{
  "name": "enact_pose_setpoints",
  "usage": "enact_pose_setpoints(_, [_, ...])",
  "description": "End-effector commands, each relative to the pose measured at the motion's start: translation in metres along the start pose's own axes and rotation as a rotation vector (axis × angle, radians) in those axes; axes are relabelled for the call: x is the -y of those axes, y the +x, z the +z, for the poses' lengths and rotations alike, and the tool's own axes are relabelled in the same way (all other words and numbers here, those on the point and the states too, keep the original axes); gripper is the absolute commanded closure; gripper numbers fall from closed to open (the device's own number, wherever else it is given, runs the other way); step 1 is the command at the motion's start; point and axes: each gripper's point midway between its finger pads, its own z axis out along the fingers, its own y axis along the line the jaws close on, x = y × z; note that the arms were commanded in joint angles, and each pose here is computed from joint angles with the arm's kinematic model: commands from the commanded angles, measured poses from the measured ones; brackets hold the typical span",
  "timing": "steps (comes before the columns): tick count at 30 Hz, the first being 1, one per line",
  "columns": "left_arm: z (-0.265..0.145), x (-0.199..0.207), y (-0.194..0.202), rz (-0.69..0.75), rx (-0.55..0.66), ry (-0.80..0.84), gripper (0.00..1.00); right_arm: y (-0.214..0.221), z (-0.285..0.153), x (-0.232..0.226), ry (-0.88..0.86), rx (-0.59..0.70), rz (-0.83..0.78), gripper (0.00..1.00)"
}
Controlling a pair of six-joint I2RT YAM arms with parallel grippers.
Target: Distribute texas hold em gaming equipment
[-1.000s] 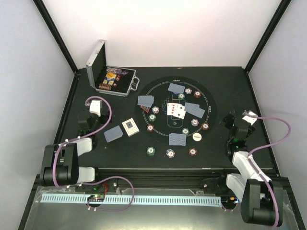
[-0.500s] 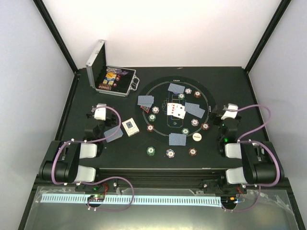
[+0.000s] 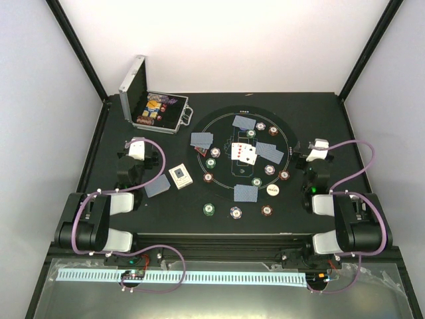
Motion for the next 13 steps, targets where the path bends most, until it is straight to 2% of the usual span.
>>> enact_pose_setpoints(1, [0.0032,-0.0015,-0.0055,-0.015,0.01,-0.004,0.01,-0.0157,0.0,0.0005,0.001,0.055,-0.001,0.0])
enact_pose_setpoints(13, [0.0032,-0.0017,-0.0057,-0.015,0.011,-0.005,0.01,-0.0149,0.001,0.0,-0.001,0.048,-0.001,0.0])
